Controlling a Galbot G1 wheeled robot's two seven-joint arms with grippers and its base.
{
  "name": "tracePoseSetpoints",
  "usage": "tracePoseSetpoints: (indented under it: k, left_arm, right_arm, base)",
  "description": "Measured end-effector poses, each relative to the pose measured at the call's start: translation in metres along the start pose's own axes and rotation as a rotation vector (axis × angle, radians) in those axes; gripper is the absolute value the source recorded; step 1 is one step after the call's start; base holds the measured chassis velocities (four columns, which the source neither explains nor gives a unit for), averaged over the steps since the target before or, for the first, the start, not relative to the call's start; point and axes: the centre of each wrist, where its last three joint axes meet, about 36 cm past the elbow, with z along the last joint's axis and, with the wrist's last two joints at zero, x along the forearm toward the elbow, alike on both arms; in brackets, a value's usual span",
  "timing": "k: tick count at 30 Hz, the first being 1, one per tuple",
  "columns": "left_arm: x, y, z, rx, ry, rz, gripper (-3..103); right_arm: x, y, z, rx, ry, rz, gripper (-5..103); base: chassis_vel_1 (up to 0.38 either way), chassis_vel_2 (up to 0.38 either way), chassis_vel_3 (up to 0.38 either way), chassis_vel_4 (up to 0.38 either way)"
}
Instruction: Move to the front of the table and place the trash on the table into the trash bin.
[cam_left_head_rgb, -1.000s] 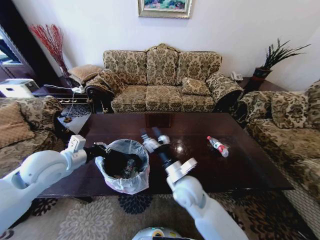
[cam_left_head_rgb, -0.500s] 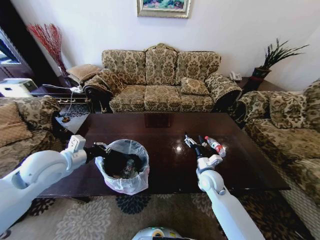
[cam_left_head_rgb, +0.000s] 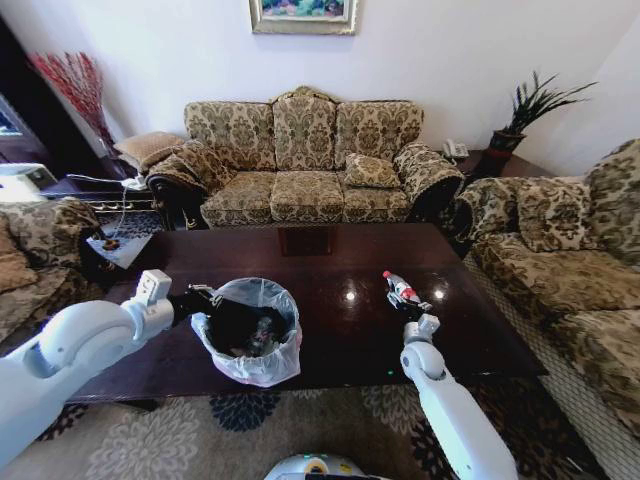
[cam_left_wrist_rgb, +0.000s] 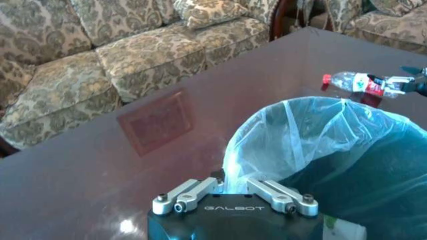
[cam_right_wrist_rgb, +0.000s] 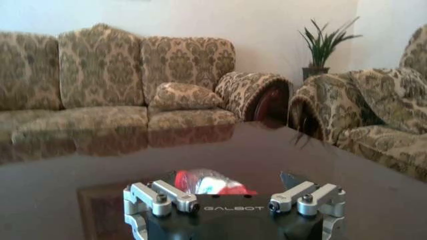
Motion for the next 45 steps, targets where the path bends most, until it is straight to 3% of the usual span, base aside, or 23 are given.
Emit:
tracePoseSetpoints:
  k: [10, 16, 18, 19, 22, 25, 33, 38, 42, 45]
  left_arm:
    - [0.0, 0.0, 0.0, 0.0, 0.0, -0.001, 2]
    - [0.0, 0.0, 0.0, 0.0, 0.0, -0.001, 2]
    - [0.0, 0.0, 0.0, 0.0, 0.0, -0.001, 2]
    - [0.0, 0.0, 0.0, 0.0, 0.0, -0.001, 2]
    - [0.0, 0.0, 0.0, 0.0, 0.0, -0.001, 2]
    - [0.0, 0.0, 0.0, 0.0, 0.0, -0.001, 2]
    - [0.0, 0.0, 0.0, 0.0, 0.0, -0.001, 2]
    - [0.0, 0.0, 0.0, 0.0, 0.0, -0.001, 2]
    - [0.0, 0.0, 0.0, 0.0, 0.0, -0.001, 2]
    - [0.0, 0.0, 0.0, 0.0, 0.0, -0.001, 2]
  right_arm:
    - [-0.006, -0.021, 0.026, -0.052, 0.111, 0.032, 102]
    - [-0.007, -0.023, 0.028, -0.061, 0.109, 0.039, 77]
    - [-0.007, -0.023, 0.028, -0.061, 0.108, 0.039, 77]
    - [-0.008, -0.022, 0.027, -0.063, 0.104, 0.038, 66]
    - [-0.008, -0.022, 0.026, -0.065, 0.102, 0.031, 61]
    - [-0.009, -0.018, 0.026, -0.072, 0.1, 0.014, 44]
    - [-0.007, -0.015, 0.023, -0.088, 0.088, -0.007, 25]
    - [0.001, -0.007, -0.019, -0.199, -0.03, -0.112, 18]
    - [0.011, 0.003, -0.055, -0.24, -0.086, -0.185, 18]
    - [0.03, 0.016, -0.108, -0.264, -0.176, -0.347, 18]
  base:
    - [0.008, 0.012, 0.001, -0.001]
    - [0.0, 0.0, 0.0, 0.0]
    - [0.0, 0.0, 0.0, 0.0]
    - [0.0, 0.0, 0.0, 0.0]
    - [0.0, 0.0, 0.0, 0.0]
    - [0.0, 0.0, 0.0, 0.0]
    - [0.0, 0.0, 0.0, 0.0]
    - [0.0, 0.0, 0.0, 0.0]
    - [0.0, 0.0, 0.0, 0.0]
    - [0.0, 0.0, 0.0, 0.0]
